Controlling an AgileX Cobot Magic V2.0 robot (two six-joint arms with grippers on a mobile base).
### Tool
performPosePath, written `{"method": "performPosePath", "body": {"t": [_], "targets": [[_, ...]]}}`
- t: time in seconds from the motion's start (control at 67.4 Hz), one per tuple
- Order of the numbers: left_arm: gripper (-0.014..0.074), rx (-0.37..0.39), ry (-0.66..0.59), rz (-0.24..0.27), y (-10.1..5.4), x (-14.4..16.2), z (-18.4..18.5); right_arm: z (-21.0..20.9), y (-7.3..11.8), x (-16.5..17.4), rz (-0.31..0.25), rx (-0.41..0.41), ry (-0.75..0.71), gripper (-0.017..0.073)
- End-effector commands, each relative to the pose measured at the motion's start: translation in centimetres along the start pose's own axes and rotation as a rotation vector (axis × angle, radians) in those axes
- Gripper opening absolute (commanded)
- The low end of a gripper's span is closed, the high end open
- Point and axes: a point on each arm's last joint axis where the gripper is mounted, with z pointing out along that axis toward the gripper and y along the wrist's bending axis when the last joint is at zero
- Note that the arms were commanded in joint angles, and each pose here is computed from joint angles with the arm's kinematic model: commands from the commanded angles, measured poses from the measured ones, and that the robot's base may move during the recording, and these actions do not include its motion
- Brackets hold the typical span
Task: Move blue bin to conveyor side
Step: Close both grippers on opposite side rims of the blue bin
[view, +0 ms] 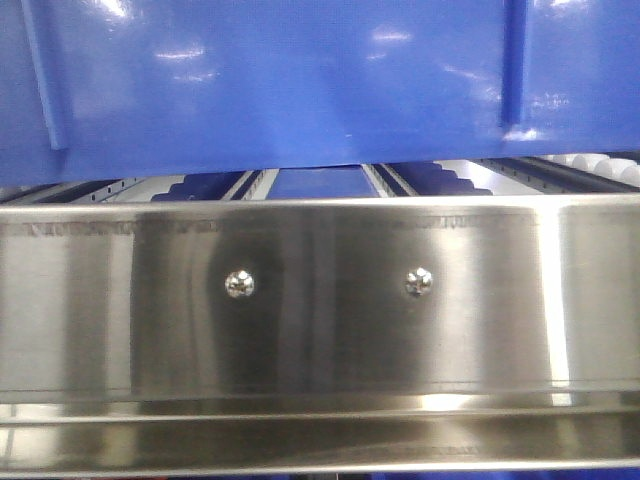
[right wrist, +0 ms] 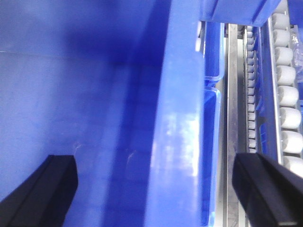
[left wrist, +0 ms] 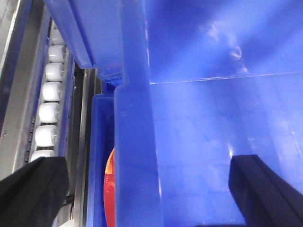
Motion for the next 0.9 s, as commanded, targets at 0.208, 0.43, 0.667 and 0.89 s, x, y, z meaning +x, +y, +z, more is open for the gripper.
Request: {"method": "performPosePath", "body": {"t": [0.208,0.43,0.667,0.89], "targets": [[0.059,0.009,-0.01,-0.003,-0.1,-0.1,-0.1,1.2,-0.2,0.5,-0.001,0.014,0.032,0.0549],[0.059,0.009,-0.01,-0.003,-0.1,-0.1,-0.1,1.5,-0.2,0.4,-0.001,0.015,0.038,0.0549],[0.059,0.004,-0.011,-0.001,-0.1,-0.1,-0.1,1.5,-0.2,0.4,-0.001,0.015,0.038,0.0549],[0.059,0.004,-0.011,-0.001,-0.1,-0.1,-0.1,1.2,-0.2,0.2,-0.001,0.014,0.027,0.0549]]}}
